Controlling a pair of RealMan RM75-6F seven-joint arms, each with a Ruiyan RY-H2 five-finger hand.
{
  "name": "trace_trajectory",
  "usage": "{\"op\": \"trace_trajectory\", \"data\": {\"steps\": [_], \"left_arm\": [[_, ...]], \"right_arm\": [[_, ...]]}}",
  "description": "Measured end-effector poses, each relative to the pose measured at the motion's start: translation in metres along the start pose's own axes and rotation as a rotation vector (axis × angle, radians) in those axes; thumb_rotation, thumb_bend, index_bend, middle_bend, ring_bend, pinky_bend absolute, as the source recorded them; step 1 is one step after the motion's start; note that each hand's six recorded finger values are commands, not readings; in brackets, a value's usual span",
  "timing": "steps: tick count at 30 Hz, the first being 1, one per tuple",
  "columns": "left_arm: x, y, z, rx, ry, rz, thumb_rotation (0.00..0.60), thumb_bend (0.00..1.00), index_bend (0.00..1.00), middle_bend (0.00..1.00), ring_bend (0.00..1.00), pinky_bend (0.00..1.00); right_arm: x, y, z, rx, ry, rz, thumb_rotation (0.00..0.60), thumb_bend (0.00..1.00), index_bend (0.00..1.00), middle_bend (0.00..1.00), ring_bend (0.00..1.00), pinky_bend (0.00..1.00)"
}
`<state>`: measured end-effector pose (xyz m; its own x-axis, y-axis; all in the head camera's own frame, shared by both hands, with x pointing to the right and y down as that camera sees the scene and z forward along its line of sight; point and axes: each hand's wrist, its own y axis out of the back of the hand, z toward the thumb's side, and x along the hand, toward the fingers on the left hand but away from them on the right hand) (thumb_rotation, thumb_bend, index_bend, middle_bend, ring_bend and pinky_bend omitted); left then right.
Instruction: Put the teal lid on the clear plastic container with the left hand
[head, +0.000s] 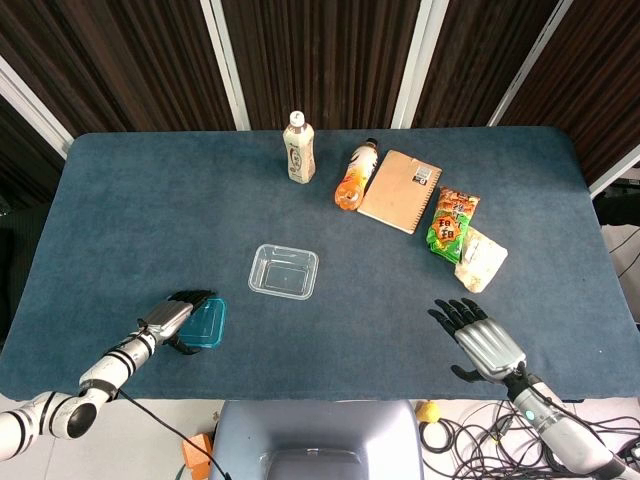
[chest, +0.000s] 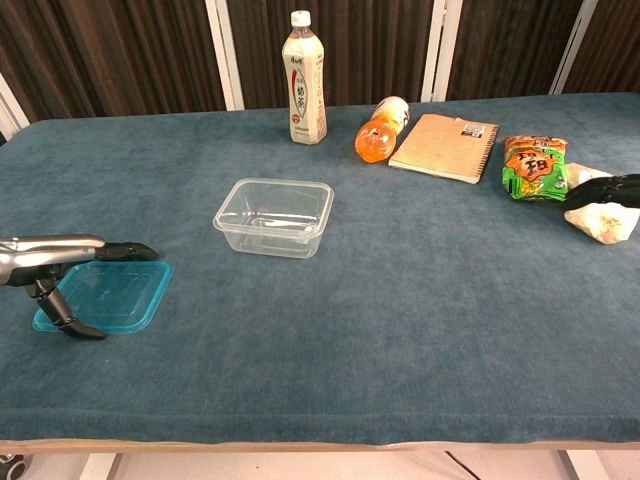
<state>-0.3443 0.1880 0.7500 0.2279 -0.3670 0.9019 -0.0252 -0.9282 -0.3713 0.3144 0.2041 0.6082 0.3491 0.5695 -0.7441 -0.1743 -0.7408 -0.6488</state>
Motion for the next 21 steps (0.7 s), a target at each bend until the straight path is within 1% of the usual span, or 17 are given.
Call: {"op": "trace_trajectory", "data": {"steps": [2, 3, 4, 5, 6, 8, 10, 12, 18, 21], "left_arm": [[0.0, 0.0, -0.001, 0.009, 0.001, 0.004, 0.6, 0.25, 0.26, 0.73, 0.29, 0.0], [0.0, 0.0, -0.001, 0.013, 0.0, 0.009, 0.6, 0.25, 0.28, 0.78, 0.33, 0.0], [-0.001, 0.001, -0.001, 0.018, -0.001, 0.017, 0.6, 0.25, 0.32, 0.84, 0.39, 0.0], [-0.001, 0.002, -0.001, 0.026, -0.003, 0.029, 0.6, 0.26, 0.35, 0.88, 0.45, 0.0], [-0.002, 0.003, -0.002, 0.032, -0.004, 0.04, 0.6, 0.26, 0.37, 0.91, 0.48, 0.0], [-0.005, 0.004, -0.002, 0.04, -0.011, 0.064, 0.6, 0.28, 0.4, 0.98, 0.58, 0.0], [-0.008, 0.005, -0.003, 0.04, -0.018, 0.081, 0.6, 0.29, 0.41, 1.0, 0.63, 0.0], [-0.011, 0.006, -0.004, 0.038, -0.026, 0.101, 0.6, 0.29, 0.41, 1.0, 0.66, 0.0], [-0.023, 0.012, -0.005, -0.015, -0.061, 0.164, 0.6, 0.29, 0.4, 1.0, 0.67, 0.0], [-0.031, 0.018, -0.005, -0.043, -0.091, 0.206, 0.6, 0.29, 0.4, 1.0, 0.67, 0.0]], "right_arm": [[0.0, -0.001, 0.0, -0.001, 0.001, 0.001, 0.6, 0.2, 0.0, 0.0, 0.0, 0.0], [0.0, -0.001, 0.0, -0.001, 0.001, 0.002, 0.6, 0.2, 0.0, 0.0, 0.0, 0.0], [0.0, -0.001, 0.0, -0.001, 0.001, 0.002, 0.6, 0.2, 0.0, 0.0, 0.0, 0.0], [0.0, -0.001, 0.0, 0.0, 0.001, 0.003, 0.6, 0.2, 0.0, 0.0, 0.0, 0.0], [0.0, -0.001, 0.0, 0.001, 0.0, 0.003, 0.6, 0.2, 0.0, 0.0, 0.0, 0.0], [0.0, -0.001, 0.0, 0.001, -0.001, 0.002, 0.6, 0.2, 0.0, 0.0, 0.0, 0.0], [0.001, -0.001, 0.0, 0.001, -0.001, 0.002, 0.6, 0.2, 0.0, 0.0, 0.0, 0.0], [0.001, -0.001, 0.001, 0.003, 0.0, 0.002, 0.6, 0.2, 0.0, 0.0, 0.0, 0.0], [0.002, -0.001, 0.005, 0.008, 0.004, -0.001, 0.6, 0.2, 0.0, 0.0, 0.0, 0.0], [0.001, -0.002, 0.007, 0.009, 0.006, 0.0, 0.6, 0.2, 0.0, 0.0, 0.0, 0.0]]}}
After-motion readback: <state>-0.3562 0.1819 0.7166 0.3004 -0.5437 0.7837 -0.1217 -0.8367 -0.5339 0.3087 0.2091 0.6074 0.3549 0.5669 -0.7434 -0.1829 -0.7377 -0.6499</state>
